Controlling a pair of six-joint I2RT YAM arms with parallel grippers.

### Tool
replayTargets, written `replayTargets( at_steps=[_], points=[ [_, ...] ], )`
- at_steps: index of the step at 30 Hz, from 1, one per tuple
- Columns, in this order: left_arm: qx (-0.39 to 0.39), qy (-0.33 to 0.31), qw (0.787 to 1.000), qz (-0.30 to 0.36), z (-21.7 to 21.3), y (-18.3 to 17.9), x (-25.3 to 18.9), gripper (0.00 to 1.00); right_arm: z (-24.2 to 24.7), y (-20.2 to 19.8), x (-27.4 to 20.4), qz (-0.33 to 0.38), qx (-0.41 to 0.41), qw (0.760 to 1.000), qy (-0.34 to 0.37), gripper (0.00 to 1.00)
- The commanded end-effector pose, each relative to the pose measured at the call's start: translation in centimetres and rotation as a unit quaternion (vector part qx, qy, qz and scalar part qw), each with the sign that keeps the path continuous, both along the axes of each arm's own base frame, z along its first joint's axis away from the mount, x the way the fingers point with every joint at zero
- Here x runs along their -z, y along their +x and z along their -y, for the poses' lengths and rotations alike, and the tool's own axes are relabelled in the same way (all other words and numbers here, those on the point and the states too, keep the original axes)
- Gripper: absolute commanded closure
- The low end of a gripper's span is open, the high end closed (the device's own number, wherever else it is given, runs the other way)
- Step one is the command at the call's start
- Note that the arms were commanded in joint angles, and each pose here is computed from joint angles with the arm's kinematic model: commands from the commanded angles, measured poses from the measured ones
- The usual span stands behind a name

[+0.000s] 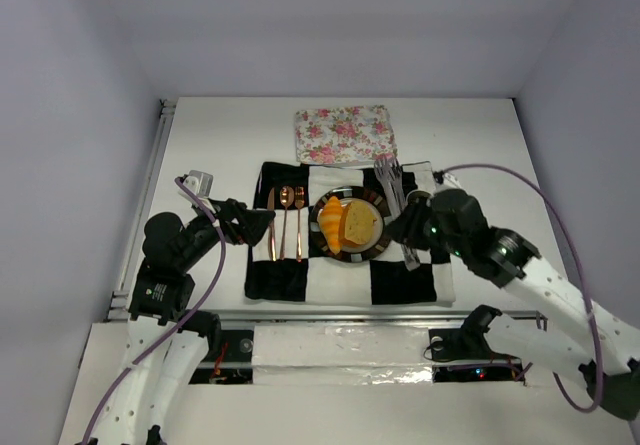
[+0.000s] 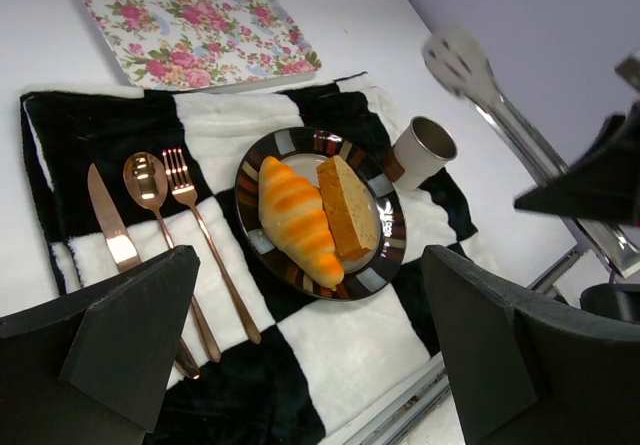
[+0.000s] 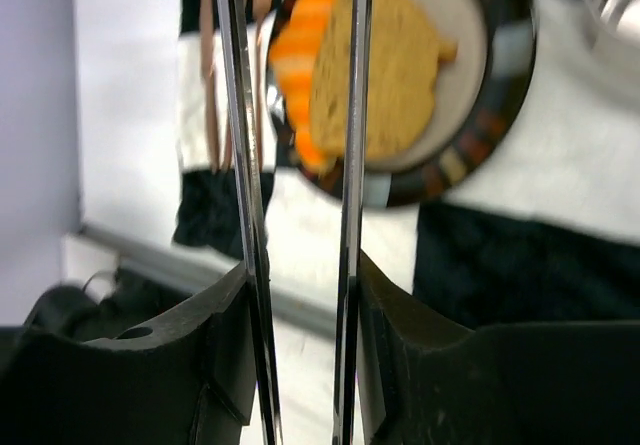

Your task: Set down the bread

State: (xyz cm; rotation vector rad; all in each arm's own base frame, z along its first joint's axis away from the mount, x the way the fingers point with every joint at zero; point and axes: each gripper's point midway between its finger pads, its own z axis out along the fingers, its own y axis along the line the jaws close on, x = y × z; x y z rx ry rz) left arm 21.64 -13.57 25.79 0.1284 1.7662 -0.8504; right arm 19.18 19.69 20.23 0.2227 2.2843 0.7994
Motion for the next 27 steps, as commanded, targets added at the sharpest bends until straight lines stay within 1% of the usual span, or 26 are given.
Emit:
replayTargets(
  at_steps=[1,2,3,4,5,6,7,8,9,10,11,12,13,14,15,17,18,21,22,25,27],
  points=[
    [0.010,-0.004,1.000,0.026,0.3,-0.1,-0.9,0.05,0.1,5.5,-1.8,0.074,0.031,0.993,-0.084,0.58],
    [0.010,-0.005,1.000,0.027,0.3,-0.1,-1.0,0.05,1.1,7.9,-3.4,0.090,0.061,0.990,-0.093,0.59],
    [0.009,-0.005,1.000,0.028,0.3,-0.1,-1.0,0.05,1.7,9.6,-3.5,0.090,0.070,0.988,-0.103,0.59],
    [0.009,-0.004,1.000,0.030,0.3,-0.1,-1.1,0.05,2.2,12.0,-2.5,0.087,0.074,0.986,-0.125,0.59],
    [0.009,-0.004,0.999,0.030,0.3,-0.2,-1.1,0.05,5.0,14.8,-3.3,0.086,0.109,0.983,-0.117,0.60],
    [0.009,-0.005,0.999,0.033,0.3,-0.2,-1.2,0.05,6.5,16.5,-3.1,0.083,0.128,0.981,-0.121,0.60],
    [0.010,-0.005,0.999,0.034,0.3,-0.3,-1.3,0.05,7.8,18.7,-1.3,0.064,0.141,0.978,-0.138,0.60],
    [0.010,-0.005,0.999,0.036,0.3,-0.3,-1.3,0.05,9.1,20.1,-0.7,0.055,0.153,0.976,-0.141,0.60],
    [0.011,-0.006,0.999,0.038,0.3,-0.4,-1.4,0.05,11.8,22.0,-1.3,0.056,0.187,0.970,-0.144,0.60],
    [0.014,-0.006,0.999,0.040,0.4,-0.5,-1.6,0.05,13.2,23.1,-0.8,0.052,0.202,0.966,-0.150,0.60],
    [0.014,-0.006,0.999,0.040,0.4,-0.5,-1.5,0.06,14.0,24.3,1.0,0.031,0.204,0.967,-0.152,0.60],
    [0.016,-0.007,0.999,0.043,0.4,-0.6,-1.6,0.06,16.2,25.6,0.7,0.032,0.227,0.962,-0.150,0.60],
    [0.016,-0.007,0.999,0.043,0.4,-0.6,-1.6,0.06,17.3,26.3,1.3,0.027,0.236,0.959,-0.154,0.60],
    [0.016,-0.006,0.999,0.044,0.4,-0.6,-1.7,0.06,18.4,27.1,3.2,0.008,0.244,0.956,-0.164,0.60],
    [0.016,-0.007,0.999,0.046,0.4,-0.7,-1.7,0.06,19.3,27.6,3.9,0.002,0.248,0.954,-0.168,0.60],
    [0.017,-0.007,0.999,0.046,0.4,-0.7,-1.8,0.06,22.0,28.3,5.3,-0.008,0.257,0.945,-0.204,0.60],
    [0.017,-0.007,0.999,0.046,0.4,-0.7,-1.8,0.06,22.4,28.4,7.5,-0.032,0.250,0.941,-0.225,0.60],
    [0.017,-0.007,0.999,0.048,0.4,-0.8,-1.9,0.06,24.4,27.8,10.0,-0.064,0.230,0.927,-0.290,0.59],
    [0.018,-0.006,0.999,0.048,0.4,-0.8,-1.9,0.06,24.7,27.8,11.2,-0.071,0.211,0.924,-0.312,0.59],
    [0.018,-0.007,0.999,0.045,0.4,-0.7,-1.8,0.06,26.0,27.7,12.7,-0.078,0.203,0.913,-0.344,0.57],
    [0.019,-0.006,0.999,0.042,0.5,-0.6,-1.6,0.06,26.5,28.1,13.0,-0.081,0.203,0.909,-0.356,0.52]
  ],
)
